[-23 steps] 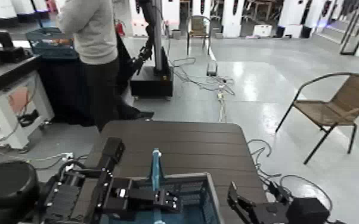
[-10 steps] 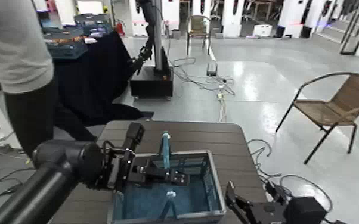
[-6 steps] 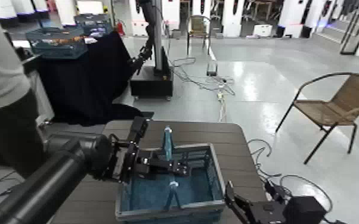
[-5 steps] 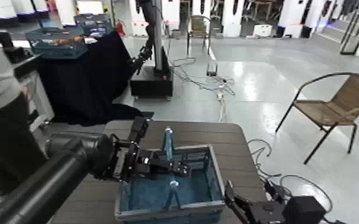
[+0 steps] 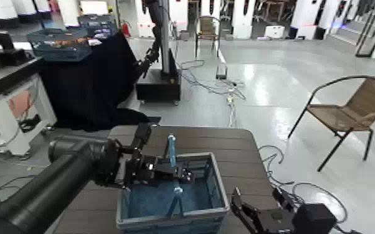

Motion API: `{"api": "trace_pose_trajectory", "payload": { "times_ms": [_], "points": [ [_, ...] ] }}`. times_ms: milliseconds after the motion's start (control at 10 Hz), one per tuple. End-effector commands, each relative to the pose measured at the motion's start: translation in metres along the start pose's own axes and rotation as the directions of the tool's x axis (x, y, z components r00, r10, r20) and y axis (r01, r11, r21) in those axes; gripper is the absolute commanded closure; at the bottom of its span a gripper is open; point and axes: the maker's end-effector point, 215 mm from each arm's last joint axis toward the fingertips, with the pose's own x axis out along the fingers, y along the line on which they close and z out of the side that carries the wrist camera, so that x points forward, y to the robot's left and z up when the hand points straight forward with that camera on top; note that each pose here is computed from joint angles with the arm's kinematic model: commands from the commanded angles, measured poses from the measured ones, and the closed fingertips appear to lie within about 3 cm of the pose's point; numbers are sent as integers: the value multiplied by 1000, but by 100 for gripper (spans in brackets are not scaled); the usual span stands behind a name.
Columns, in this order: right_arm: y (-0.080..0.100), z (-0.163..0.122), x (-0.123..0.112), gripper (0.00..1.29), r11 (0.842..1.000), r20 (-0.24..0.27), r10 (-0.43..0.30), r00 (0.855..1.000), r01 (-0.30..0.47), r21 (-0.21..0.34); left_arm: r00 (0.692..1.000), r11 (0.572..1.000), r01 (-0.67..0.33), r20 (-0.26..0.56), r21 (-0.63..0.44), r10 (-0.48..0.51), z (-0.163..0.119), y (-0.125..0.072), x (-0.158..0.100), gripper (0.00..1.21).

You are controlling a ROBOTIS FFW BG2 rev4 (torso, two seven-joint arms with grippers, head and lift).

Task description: Place the crate on the table.

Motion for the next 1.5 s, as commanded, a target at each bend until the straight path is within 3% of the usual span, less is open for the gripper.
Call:
{"api": "trace_pose_trajectory", "payload": {
  "times_ms": [100,300,400,600,900,1200,1500],
  "points": [
    [4,1,2,15,1000,3,7,1000,-7,4,999,999,-26,21,-19,26,-1,13,-8,118],
    [4,2,2,15,1000,10,8,1000,-8,8,999,999,-36,22,-14,36,2,15,-9,110],
    [4,2,2,15,1000,12,8,1000,-8,7,999,999,-38,21,-7,38,4,14,-7,95],
    [4,3,2,15,1000,14,10,1000,-11,7,999,999,-36,37,5,36,10,15,-6,53],
    [1,4,2,15,1000,17,8,1000,-8,7,995,999,-43,86,32,40,23,15,-12,1],
    [0,3,2,15,1000,11,9,1000,-9,6,990,997,-78,118,27,74,24,26,-23,3],
    [-5,2,1,15,1000,9,1,1000,-1,3,962,974,-218,179,58,204,33,51,-51,9]
  ]
}}
